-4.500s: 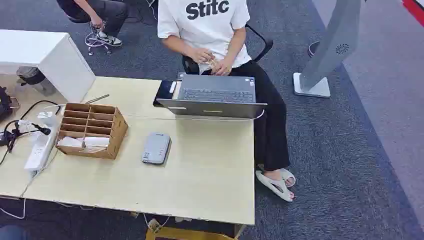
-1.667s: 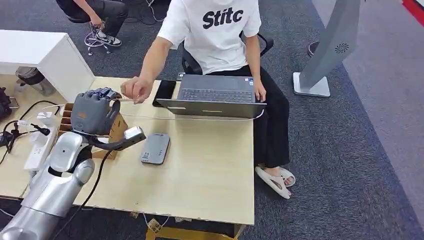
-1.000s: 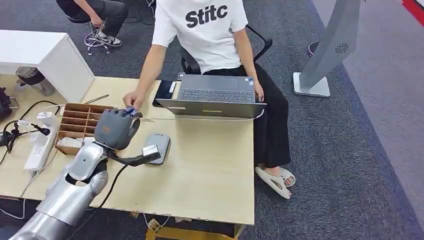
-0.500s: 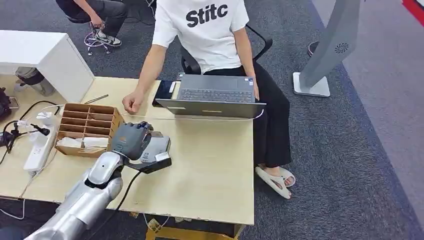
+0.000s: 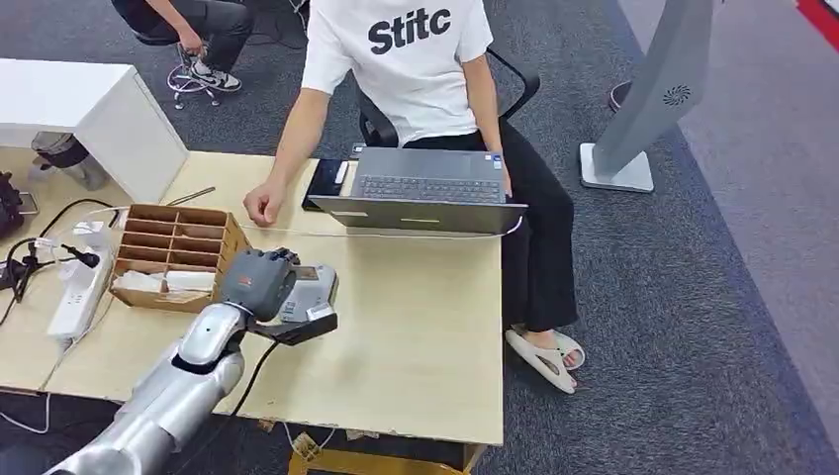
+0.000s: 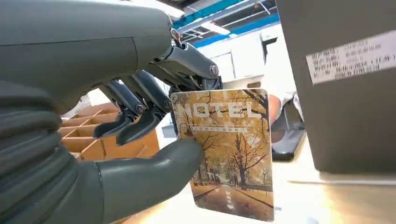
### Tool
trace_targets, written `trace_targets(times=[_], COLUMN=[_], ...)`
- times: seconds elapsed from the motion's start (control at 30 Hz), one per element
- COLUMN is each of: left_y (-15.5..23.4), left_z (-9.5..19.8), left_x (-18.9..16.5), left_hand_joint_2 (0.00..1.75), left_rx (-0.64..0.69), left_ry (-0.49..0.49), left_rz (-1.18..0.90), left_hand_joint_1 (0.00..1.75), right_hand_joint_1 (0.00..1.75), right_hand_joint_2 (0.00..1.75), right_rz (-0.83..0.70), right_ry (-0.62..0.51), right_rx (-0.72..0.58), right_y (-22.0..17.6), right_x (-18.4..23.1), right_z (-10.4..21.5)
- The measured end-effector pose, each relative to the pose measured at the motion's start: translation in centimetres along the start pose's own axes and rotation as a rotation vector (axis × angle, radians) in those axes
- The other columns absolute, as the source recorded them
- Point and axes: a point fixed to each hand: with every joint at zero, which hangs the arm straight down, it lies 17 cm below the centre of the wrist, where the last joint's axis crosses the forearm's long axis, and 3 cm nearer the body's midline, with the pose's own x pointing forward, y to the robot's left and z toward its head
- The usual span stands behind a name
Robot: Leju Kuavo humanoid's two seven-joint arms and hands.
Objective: Pass the card to the sensor for recognition and then transmit it.
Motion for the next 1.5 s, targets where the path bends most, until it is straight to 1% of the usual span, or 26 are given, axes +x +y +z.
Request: trace_targets(times=[0.3,0.53,0.77,0.83,0.9,0.93,1.03,1.13,1.23,1.3,1.4,1.5], left_y=[-1.9,-2.5,-1.8,-1.1,0.8,2.3,7.4,13.4,18.8,21.6,24.7,26.6], left_z=[0.3,0.5,0.4,0.2,-0.3,-0.7,-2.1,-3.6,-4.9,-5.4,-6.1,-6.5], left_x=[1.0,1.9,1.9,1.7,1.4,1.1,-0.1,-1.3,-2.7,-3.3,-4.0,-4.8], left_hand_joint_2=[1.75,1.75,1.75,1.75,1.75,1.75,1.75,1.75,1.75,1.75,1.75,1.75], left_rx=[-0.052,-0.064,-0.018,0.005,0.061,0.106,0.229,0.352,0.438,0.48,0.521,0.546], left_ry=[0.001,-0.004,0.003,0.006,0.003,0.004,0.001,0.007,0.013,0.014,0.016,0.028], left_rz=[0.023,0.048,0.075,0.084,0.07,0.063,0.038,0.038,0.022,-0.006,-0.049,-0.078], left_hand_joint_1=[1.75,1.75,1.75,1.75,1.75,1.75,1.75,1.75,1.75,1.75,1.75,1.75], right_hand_joint_1=[0.0,0.0,0.0,0.0,0.0,0.0,0.0,0.0,0.0,0.0,0.0,0.0], right_hand_joint_2=[1.75,1.75,1.75,1.75,1.75,1.75,1.75,1.75,1.75,1.75,1.75,1.75], right_rz=[0.002,0.005,0.005,0.006,0.014,0.017,0.022,0.021,0.021,0.022,0.022,0.022], right_ry=[-0.003,-0.003,-0.003,-0.003,-0.003,-0.002,-0.004,-0.016,-0.017,-0.016,-0.013,-0.005], right_rx=[0.0,0.001,0.0,0.0,-0.004,-0.005,-0.014,-0.015,-0.017,-0.016,-0.012,-0.012], right_y=[0.0,0.1,0.0,0.0,0.0,-0.1,-0.2,-0.2,-0.3,-0.3,-0.2,-0.2], right_x=[0.1,0.0,0.0,0.0,0.0,0.0,0.0,0.2,0.2,0.2,0.1,0.0], right_z=[0.0,0.0,0.0,0.0,0.0,0.0,0.0,0.0,0.0,0.0,0.0,0.0])
